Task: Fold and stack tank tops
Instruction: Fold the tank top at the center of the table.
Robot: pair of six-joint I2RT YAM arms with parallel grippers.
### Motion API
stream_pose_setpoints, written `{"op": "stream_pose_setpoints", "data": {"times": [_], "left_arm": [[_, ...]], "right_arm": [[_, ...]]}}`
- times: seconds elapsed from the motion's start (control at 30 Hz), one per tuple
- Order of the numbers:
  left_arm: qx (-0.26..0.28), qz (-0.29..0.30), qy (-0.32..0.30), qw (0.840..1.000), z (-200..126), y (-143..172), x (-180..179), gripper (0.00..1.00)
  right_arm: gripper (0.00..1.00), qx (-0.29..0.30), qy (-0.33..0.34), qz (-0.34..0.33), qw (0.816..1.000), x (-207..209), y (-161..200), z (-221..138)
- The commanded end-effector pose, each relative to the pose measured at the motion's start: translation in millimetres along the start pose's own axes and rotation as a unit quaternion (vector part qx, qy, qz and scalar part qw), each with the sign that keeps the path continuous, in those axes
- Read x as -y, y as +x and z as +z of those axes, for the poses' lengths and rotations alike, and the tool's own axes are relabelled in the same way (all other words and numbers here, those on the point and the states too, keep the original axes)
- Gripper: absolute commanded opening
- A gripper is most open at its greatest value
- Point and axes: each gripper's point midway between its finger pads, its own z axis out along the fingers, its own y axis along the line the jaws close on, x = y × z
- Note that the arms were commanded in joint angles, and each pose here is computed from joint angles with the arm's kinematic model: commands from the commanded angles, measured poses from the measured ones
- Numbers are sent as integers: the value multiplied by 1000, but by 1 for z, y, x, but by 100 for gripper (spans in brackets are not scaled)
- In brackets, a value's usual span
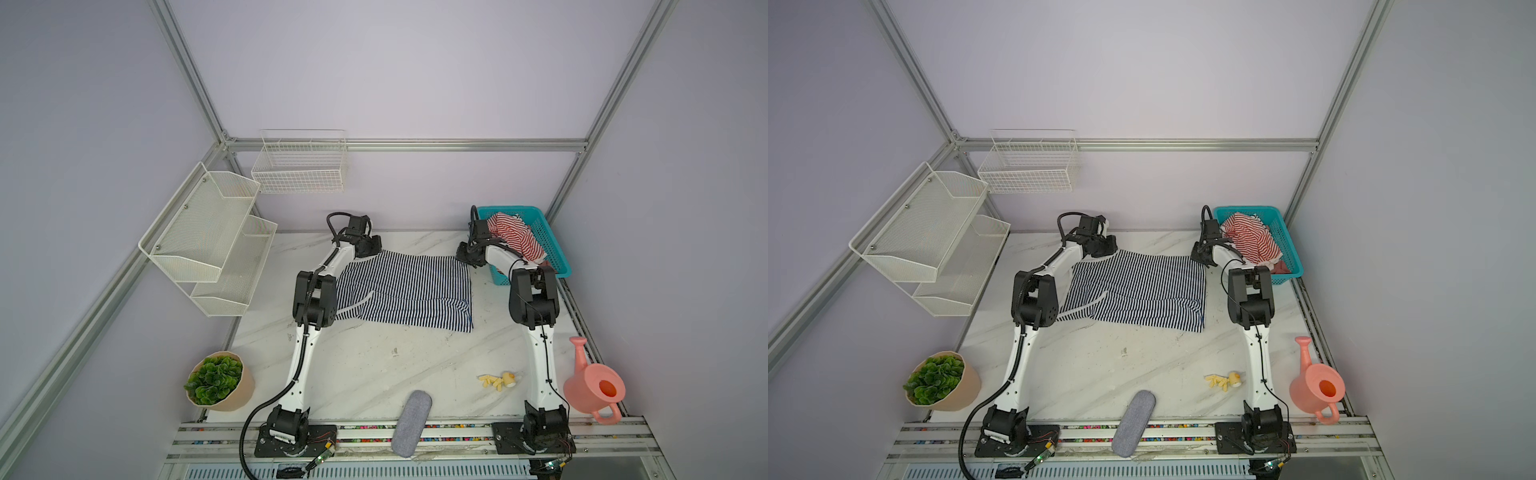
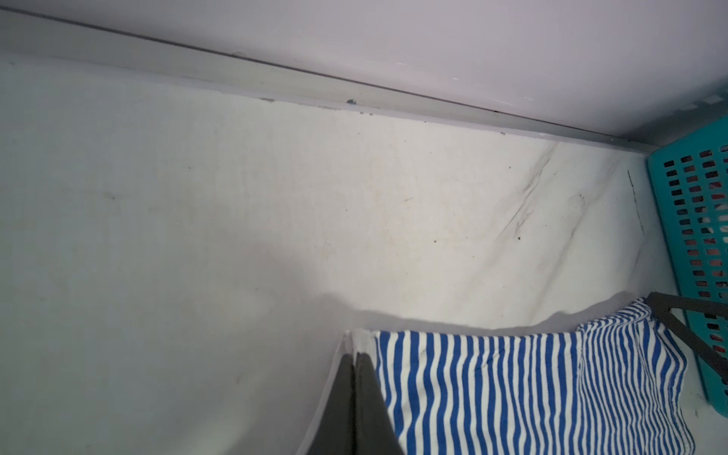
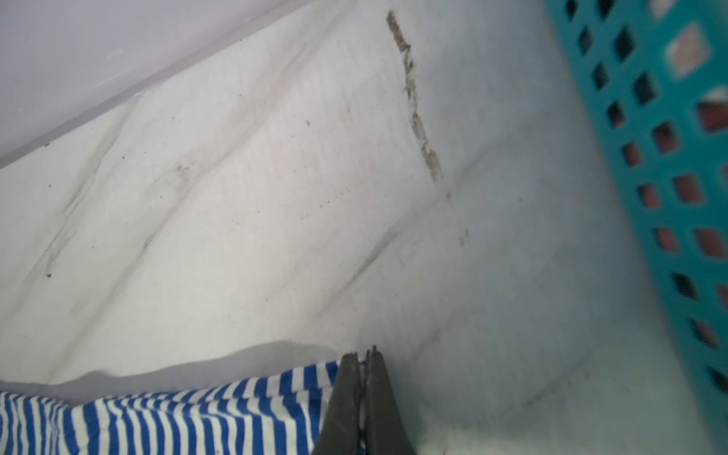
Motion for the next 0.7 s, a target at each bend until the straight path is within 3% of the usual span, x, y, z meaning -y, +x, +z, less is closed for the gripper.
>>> {"op": "stream_pose_setpoints", "data": {"times": [0.0,0.3,0.67], "left_arm": [[57,19,30,998,-39,-39,30,0],[61,33,33,997,-67,-31,36,0],[12,50,7,999,-85,23,30,0]], "right_arm": [[0,25,-33,-8,999,-15,-17,-28],[0,54,-81,-20,995,-31,-22,-64],[0,55,-100,-35,993,-30,0,-108]]}}
